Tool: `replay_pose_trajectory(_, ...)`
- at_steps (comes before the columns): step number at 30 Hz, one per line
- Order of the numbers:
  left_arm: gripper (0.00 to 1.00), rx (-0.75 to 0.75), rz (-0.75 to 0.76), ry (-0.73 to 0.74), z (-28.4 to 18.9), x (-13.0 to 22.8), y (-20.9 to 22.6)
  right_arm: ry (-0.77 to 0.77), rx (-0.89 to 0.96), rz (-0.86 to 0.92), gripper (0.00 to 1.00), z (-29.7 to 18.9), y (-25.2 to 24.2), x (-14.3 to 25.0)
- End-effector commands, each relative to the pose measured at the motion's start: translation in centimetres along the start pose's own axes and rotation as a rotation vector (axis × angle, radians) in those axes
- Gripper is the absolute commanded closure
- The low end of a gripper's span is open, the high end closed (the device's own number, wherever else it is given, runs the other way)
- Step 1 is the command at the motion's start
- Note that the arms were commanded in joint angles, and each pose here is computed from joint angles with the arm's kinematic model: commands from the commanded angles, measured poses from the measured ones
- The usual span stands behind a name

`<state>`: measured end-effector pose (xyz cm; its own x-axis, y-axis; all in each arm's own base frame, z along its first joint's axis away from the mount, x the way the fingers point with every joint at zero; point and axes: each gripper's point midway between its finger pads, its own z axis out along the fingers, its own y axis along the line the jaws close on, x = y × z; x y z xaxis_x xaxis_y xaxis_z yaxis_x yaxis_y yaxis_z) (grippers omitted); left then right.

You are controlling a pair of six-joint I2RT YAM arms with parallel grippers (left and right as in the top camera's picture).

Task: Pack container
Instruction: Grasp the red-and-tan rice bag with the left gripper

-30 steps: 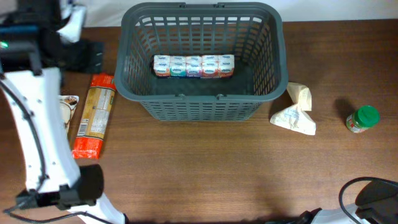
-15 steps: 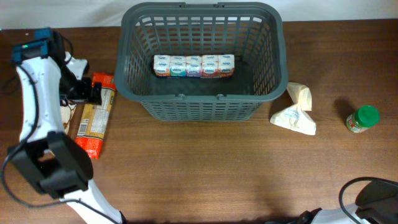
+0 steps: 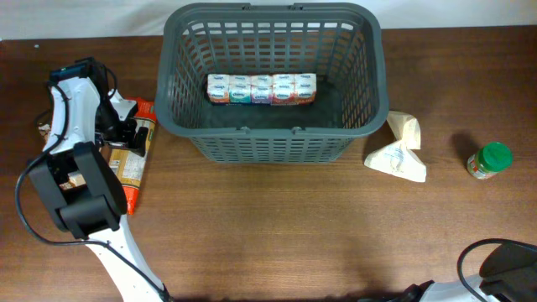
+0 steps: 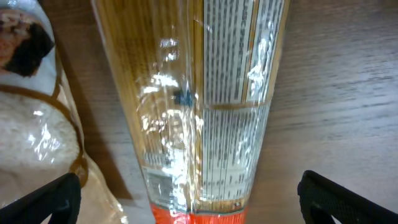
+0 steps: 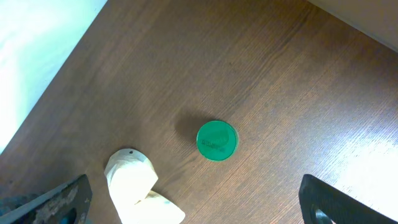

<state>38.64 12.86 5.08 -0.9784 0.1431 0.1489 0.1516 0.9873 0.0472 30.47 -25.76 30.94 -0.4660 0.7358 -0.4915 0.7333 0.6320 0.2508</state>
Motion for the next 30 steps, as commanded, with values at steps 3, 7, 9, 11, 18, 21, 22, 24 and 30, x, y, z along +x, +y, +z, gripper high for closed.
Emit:
replay_pose_trajectory(3, 0.09, 0.070, 0.018, 0.054, 3.3, -0.3, -1.0, -0.006, 0.003, 0.002, 0.01, -0.1, -0.1, -0.2)
replay_pose_trajectory(7, 0.42, 0.078, 0.020, 0.080, 4.8, -0.4, -1.1, -0.005, 0.003, 0.002, 0.01, -0.1, -0.1, -0.2)
replay_pose_trajectory(9, 0.95, 0.077, 0.020, 0.080, 4.8, -0.4, -1.1, -0.005, 0.003, 0.002, 0.01, -0.1, -0.1, -0.2)
replay_pose_trajectory(11, 0.98, 0.078, 0.020, 0.080, 4.8, -0.4, -1.1, -0.005, 0.003, 0.002, 0.01, -0.1, -0.1, -0.2)
replay_pose_trajectory(18, 0.98, 0.093, 0.024, 0.114, 3.9, 0.5, -1.3, -0.005, 0.003, 0.002, 0.01, -0.1, -0.1, -0.2)
replay_pose_trajectory(21, 0.98, 0.082, 0.021, 0.090, 1.3, 0.1, -0.9, -0.006, 0.003, 0.002, 0.01, -0.1, -0.1, -0.2)
replay_pose_trajectory(22, 0.98, 0.073, 0.019, 0.069, 0.1, -0.2, -0.6, -0.006, 0.003, 0.002, 0.01, -0.1, -0.1, -0.2)
replay_pose_trajectory(24, 0.98, 0.043, 0.012, 0.003, -3.0, -1.2, 0.2, -0.005, 0.003, 0.002, 0.02, -0.1, -0.1, -0.2)
replay_pose_trajectory(30, 0.98, -0.118, -0.007, -0.357, -16.0, -4.5, 2.1, -0.005, 0.003, 0.002, 0.01, -0.1, -0.1, -0.2)
